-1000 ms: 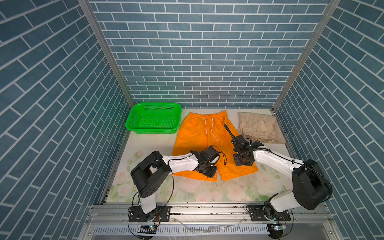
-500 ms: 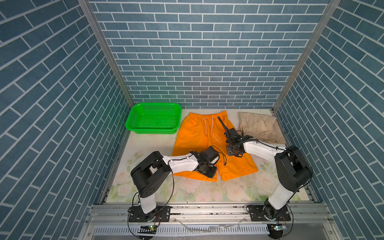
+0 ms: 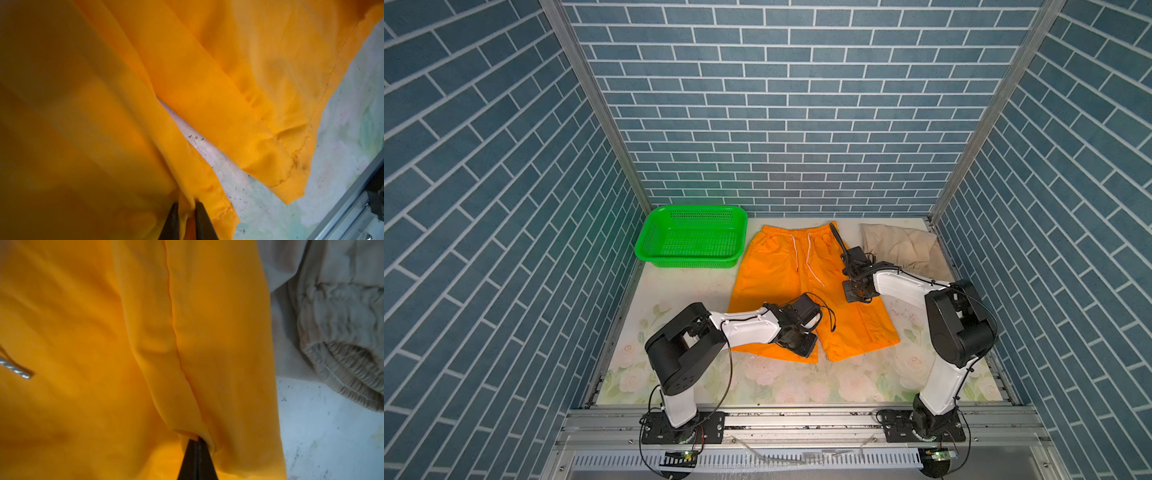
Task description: Fold and stack the shorts
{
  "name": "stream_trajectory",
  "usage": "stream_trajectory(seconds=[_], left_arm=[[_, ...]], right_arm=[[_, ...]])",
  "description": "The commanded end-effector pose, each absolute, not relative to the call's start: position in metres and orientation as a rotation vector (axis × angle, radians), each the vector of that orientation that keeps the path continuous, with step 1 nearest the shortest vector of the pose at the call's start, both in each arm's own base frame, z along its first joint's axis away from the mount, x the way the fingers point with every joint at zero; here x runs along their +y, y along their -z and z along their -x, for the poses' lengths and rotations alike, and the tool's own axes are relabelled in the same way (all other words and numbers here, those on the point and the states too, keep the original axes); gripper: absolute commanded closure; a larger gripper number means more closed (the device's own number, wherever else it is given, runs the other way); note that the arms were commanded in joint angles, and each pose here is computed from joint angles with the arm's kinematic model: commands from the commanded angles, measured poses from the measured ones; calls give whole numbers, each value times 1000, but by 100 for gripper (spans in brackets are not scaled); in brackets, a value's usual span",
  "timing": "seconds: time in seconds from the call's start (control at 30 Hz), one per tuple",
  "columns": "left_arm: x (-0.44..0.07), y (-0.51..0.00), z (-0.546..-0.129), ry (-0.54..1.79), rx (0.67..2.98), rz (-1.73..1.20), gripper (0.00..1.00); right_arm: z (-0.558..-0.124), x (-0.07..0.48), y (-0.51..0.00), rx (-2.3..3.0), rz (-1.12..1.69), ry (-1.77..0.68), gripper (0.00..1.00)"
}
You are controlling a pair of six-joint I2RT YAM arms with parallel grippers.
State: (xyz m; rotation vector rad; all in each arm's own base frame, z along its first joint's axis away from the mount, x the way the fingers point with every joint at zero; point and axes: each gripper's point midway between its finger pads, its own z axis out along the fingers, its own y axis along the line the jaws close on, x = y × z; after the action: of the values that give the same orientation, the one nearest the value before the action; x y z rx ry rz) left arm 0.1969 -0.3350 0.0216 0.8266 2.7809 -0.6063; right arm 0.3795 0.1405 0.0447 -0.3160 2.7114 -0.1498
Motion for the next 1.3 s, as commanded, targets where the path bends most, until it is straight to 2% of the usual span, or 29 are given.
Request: stream_trajectory(seconds=[0.0, 0.13, 0.23, 0.43, 0.5, 0.53, 0.57, 0.63, 0.7, 0.77, 0.87, 1.07, 1.27], left_arm=[[-333, -23, -192, 606, 2792, -837, 83], [-332, -20, -190, 603, 2806, -841, 84], [-333, -19, -190, 604, 2809, -842, 84], [-341, -22, -190, 620, 2795, -881, 86], [-344, -24, -188, 623, 2789, -898, 86], [-346, -24, -188, 628, 2787, -904, 86], [-348, -25, -187, 630, 2784, -913, 87], [-350, -25, -186, 632, 2785, -923, 87], [-351, -25, -186, 633, 2783, -927, 87], [-352, -26, -186, 633, 2780, -925, 87], [-352, -26, -187, 630, 2783, -915, 87], [-356, -25, -187, 651, 2784, -905, 88], [-358, -21, -183, 676, 2794, -927, 88]], right_arm=[[-385, 140, -74, 2729, 382, -15, 100], [-386, 123, -99, 2736, 352, -190, 100], [-389, 114, -115, 2710, 279, -451, 100], [-398, 84, -103, 2710, 83, -751, 100], [-402, 71, -96, 2710, -1, -746, 81], [-405, 66, -96, 2700, -28, -742, 79], [-407, 60, -99, 2684, -61, -730, 78], [-408, 44, -107, 2674, -105, -599, 61], [-401, 27, -119, 2665, -144, -421, 50], [-386, 23, -132, 2655, -145, -250, 45], [-350, 43, -142, 2627, -70, -23, 36], [-290, 83, -118, 2604, -43, 171, 32], [-281, 78, -77, 2671, -60, 382, 31]])
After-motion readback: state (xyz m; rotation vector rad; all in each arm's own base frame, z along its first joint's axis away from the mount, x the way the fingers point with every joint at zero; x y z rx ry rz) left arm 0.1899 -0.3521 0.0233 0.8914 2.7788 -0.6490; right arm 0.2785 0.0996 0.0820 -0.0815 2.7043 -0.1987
